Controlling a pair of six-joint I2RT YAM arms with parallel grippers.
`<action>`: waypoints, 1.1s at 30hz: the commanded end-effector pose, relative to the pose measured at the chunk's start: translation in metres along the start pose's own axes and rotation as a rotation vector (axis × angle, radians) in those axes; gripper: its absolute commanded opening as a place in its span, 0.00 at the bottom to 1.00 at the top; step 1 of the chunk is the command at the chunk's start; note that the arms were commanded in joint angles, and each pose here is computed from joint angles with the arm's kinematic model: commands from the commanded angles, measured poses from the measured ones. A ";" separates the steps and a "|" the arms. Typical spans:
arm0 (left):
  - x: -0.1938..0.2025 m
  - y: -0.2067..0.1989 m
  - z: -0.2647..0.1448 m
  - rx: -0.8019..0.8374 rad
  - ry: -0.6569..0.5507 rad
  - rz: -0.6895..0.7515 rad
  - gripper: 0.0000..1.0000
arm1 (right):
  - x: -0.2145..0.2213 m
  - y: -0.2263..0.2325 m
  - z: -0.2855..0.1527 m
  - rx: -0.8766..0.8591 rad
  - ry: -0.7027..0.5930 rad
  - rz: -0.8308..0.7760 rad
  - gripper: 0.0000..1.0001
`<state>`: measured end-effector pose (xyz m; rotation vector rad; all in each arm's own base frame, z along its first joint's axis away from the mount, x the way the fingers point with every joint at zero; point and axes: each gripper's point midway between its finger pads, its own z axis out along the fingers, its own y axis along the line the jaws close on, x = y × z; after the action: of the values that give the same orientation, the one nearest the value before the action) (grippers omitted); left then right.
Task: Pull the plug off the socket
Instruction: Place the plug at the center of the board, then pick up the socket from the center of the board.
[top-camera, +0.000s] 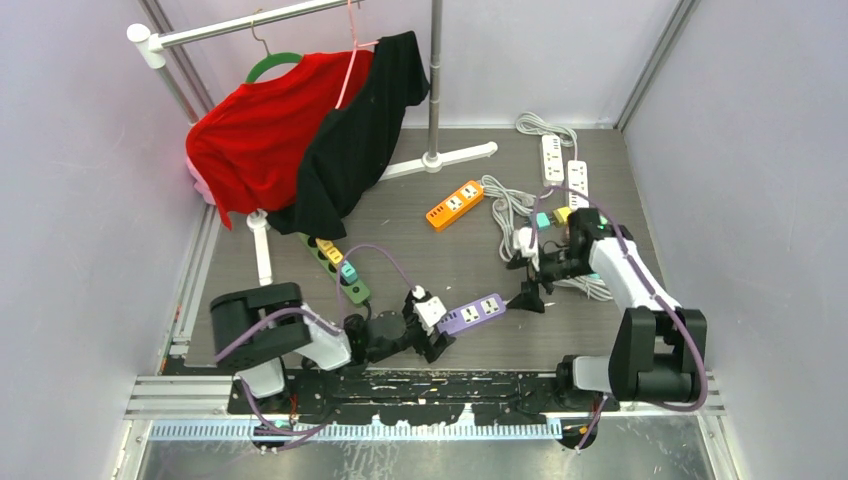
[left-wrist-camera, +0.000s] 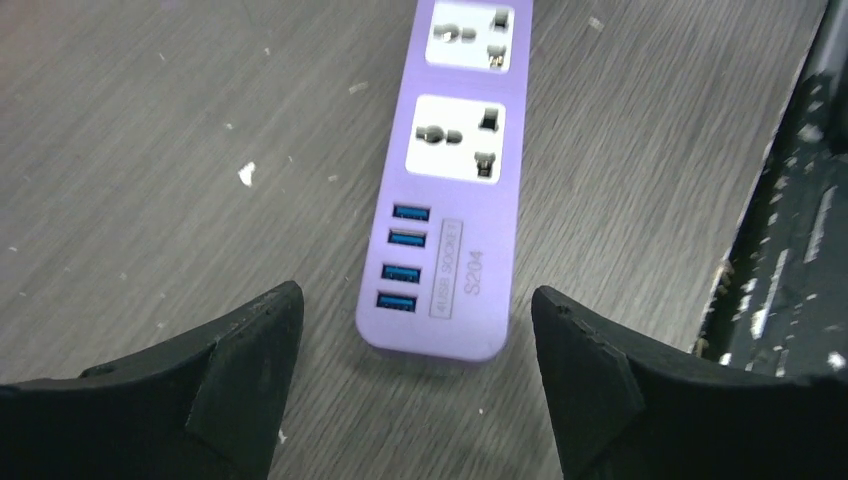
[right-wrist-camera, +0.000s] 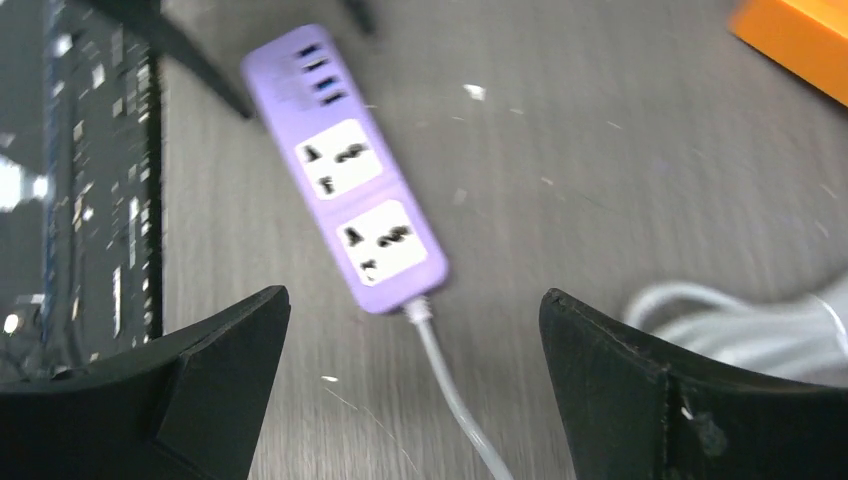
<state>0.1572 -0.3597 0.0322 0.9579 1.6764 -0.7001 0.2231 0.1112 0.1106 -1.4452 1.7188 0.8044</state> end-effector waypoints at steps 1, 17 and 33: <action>-0.034 -0.005 -0.009 0.009 -0.021 -0.039 0.84 | -0.011 0.042 0.018 -0.216 -0.047 -0.268 1.00; -0.067 0.024 -0.126 -0.141 0.020 -0.441 0.79 | 0.012 0.037 0.089 -0.224 0.209 -0.352 1.00; -0.063 0.047 -0.160 -0.254 -0.045 -0.604 0.84 | 0.027 0.051 0.111 -0.313 0.369 -0.433 0.68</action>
<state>0.1253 -0.2179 0.1279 0.2806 1.9733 -0.8627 0.1771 0.1916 0.0225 -2.2040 1.4979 0.6425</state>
